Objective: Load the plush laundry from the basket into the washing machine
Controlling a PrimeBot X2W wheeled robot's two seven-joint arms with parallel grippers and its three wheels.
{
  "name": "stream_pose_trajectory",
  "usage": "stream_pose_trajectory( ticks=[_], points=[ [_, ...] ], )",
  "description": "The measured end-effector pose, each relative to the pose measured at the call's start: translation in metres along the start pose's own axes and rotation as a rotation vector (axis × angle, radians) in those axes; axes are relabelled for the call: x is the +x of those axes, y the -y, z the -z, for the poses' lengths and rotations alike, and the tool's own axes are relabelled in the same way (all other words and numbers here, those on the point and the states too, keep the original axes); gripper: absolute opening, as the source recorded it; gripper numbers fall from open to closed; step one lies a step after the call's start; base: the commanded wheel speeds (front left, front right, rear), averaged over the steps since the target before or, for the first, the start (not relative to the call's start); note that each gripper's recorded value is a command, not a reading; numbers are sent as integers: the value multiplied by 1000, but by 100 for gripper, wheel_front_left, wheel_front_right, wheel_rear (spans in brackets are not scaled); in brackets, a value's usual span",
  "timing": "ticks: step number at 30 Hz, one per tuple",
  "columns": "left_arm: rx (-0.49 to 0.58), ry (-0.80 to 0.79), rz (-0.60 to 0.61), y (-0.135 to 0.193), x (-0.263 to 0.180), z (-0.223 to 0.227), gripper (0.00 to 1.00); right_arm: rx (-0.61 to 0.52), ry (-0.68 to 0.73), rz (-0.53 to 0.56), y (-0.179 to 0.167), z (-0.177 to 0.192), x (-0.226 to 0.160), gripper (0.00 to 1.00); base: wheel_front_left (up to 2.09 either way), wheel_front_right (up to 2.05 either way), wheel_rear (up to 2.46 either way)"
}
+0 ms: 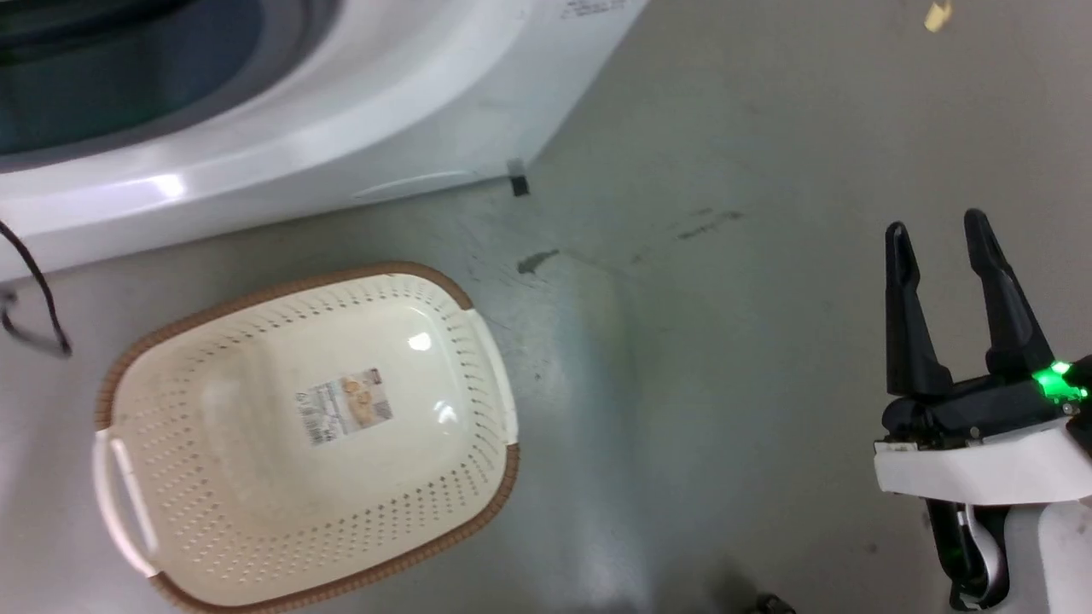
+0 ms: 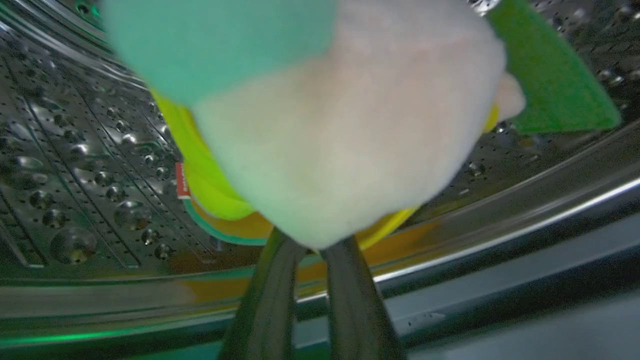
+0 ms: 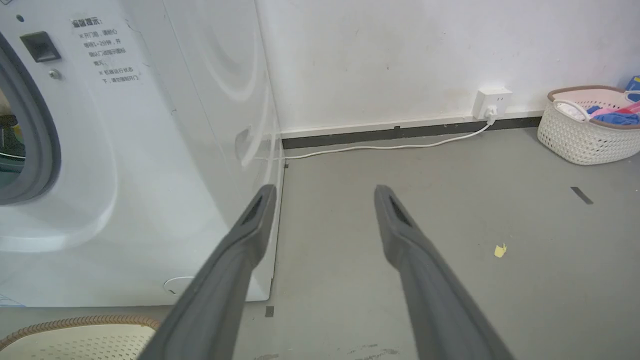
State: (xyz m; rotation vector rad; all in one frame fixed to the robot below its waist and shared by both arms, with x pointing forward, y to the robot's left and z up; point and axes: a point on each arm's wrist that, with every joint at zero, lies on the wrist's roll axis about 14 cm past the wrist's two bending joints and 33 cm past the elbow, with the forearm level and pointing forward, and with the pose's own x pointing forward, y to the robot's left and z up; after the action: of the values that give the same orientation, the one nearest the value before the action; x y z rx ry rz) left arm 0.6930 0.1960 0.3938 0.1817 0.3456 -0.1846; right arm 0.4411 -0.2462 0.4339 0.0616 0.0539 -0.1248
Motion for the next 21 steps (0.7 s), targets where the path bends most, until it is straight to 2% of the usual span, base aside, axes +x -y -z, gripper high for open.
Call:
stream_pose_trajectory(
  ticks=[7, 14, 15, 16, 17, 21],
  points=[
    [-4, -160, 37, 16, 27, 23, 0, 5, -22, 17, 6, 7, -1, 100, 0, 0, 0],
    [2, -175, 50, 20, 25, 22, 0, 10, -5, 24, 8, 0, -2, 100, 0, 0, 0],
    [5, -169, 49, 19, 23, 20, 5, 9, 1, 26, 9, -3, -3, 100, 0, 0, 0],
    [9, -152, 48, 19, 21, 16, 69, 8, 8, 26, 9, -5, -3, 100, 0, 0, 0],
    [16, -131, 47, 18, 19, 11, 100, 6, 16, 26, 9, -8, -3, 100, 0, 0, 0],
    [-4, -57, 49, 21, 3, -1, 100, -7, 55, 14, 6, -24, -4, 100, 0, 0, 0]
  ],
)
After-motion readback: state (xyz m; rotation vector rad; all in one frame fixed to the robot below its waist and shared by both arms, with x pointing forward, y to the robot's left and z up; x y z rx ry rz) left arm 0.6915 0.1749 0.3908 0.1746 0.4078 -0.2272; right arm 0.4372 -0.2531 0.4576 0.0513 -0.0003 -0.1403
